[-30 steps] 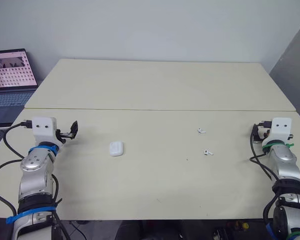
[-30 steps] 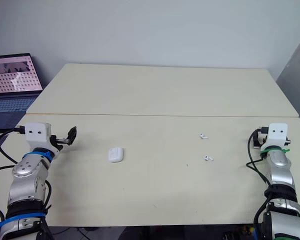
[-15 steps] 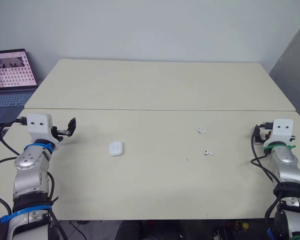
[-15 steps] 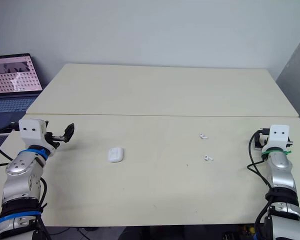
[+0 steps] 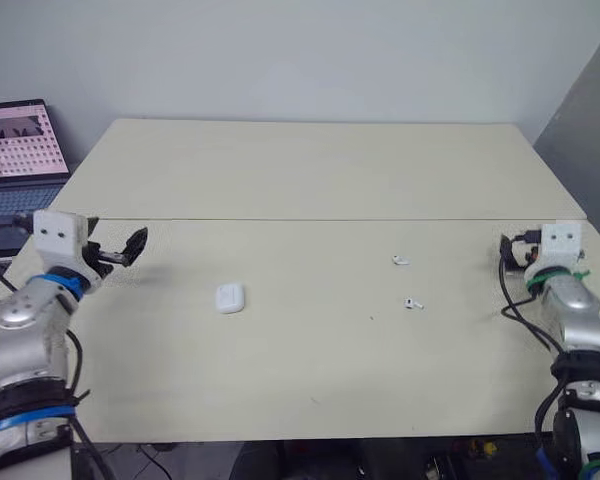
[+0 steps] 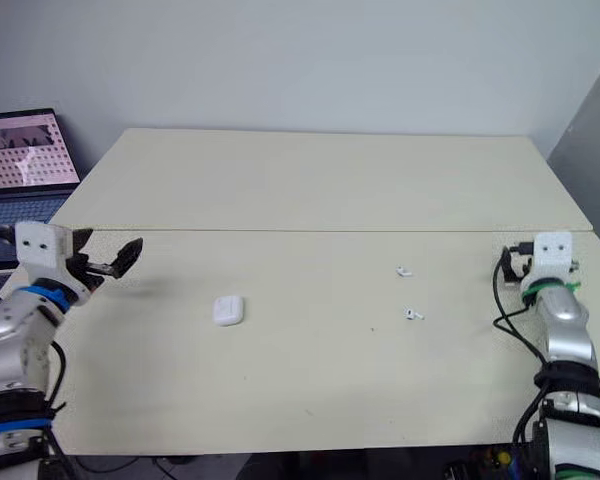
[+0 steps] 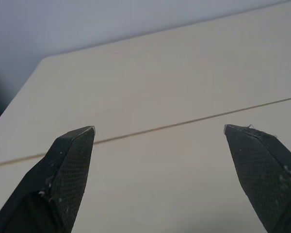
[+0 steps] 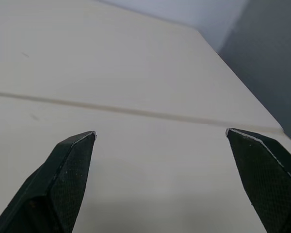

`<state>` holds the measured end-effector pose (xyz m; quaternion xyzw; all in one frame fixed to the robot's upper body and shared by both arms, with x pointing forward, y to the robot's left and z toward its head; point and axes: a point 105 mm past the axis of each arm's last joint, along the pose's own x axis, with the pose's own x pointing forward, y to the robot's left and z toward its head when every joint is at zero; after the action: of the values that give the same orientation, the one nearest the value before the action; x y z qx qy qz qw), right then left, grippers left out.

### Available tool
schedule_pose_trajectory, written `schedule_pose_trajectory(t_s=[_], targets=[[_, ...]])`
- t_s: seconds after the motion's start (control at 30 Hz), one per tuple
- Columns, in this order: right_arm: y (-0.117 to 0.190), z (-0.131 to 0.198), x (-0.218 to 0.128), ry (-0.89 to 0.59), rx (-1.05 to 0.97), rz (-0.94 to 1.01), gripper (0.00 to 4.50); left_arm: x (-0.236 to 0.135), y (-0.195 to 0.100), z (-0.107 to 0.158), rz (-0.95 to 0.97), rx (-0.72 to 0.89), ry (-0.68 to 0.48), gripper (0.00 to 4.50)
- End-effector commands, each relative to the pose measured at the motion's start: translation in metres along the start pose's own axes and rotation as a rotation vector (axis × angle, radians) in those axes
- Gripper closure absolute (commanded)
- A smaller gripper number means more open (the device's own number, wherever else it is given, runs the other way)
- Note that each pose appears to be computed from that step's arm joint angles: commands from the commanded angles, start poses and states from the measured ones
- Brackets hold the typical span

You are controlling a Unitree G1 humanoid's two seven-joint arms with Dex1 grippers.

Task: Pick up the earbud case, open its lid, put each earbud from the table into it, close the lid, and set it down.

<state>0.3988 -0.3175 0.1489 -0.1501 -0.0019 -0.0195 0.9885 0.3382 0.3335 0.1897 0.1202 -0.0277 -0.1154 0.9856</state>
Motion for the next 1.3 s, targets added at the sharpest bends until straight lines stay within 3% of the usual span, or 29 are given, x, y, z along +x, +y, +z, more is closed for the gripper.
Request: schedule_pose_trajectory(t_s=[0.03, 0.17, 0.27, 0.5, 1.03, 1.13, 1.23, 1.3], targets=[[0.055, 0.046, 0.007, -0.128, -0.003, 0.354, 0.00, -0.002, -0.039, 0.033, -0.314, 0.028, 0.003, 0.02], [0.132, 0.070, -0.011, -0.187, 0.010, 0.773, 0.00, -0.007, -0.074, 0.039, -0.585, 0.082, 0.101, 0.02], [0.181, 0.082, -0.035, -0.215, 0.026, 1.033, 0.00, -0.011, -0.096, 0.029, -0.735, 0.140, 0.180, 0.02], [0.250, 0.092, -0.095, -0.220, 0.033, 1.398, 0.00, -0.006, -0.113, -0.010, -0.867, 0.213, 0.286, 0.02], [0.255, 0.093, -0.109, -0.196, 0.037, 1.396, 0.00, 0.000, -0.120, -0.061, -0.970, 0.270, 0.383, 0.02], [0.253, 0.093, -0.109, -0.190, 0.034, 1.390, 0.00, 0.001, -0.120, -0.066, -0.983, 0.269, 0.391, 0.59], [0.251, 0.092, -0.107, -0.187, 0.028, 1.382, 0.00, 0.002, -0.120, -0.066, -0.991, 0.265, 0.391, 1.57], [0.250, 0.093, -0.106, -0.186, 0.026, 1.377, 0.00, 0.004, -0.120, -0.066, -0.982, 0.261, 0.383, 1.78]])
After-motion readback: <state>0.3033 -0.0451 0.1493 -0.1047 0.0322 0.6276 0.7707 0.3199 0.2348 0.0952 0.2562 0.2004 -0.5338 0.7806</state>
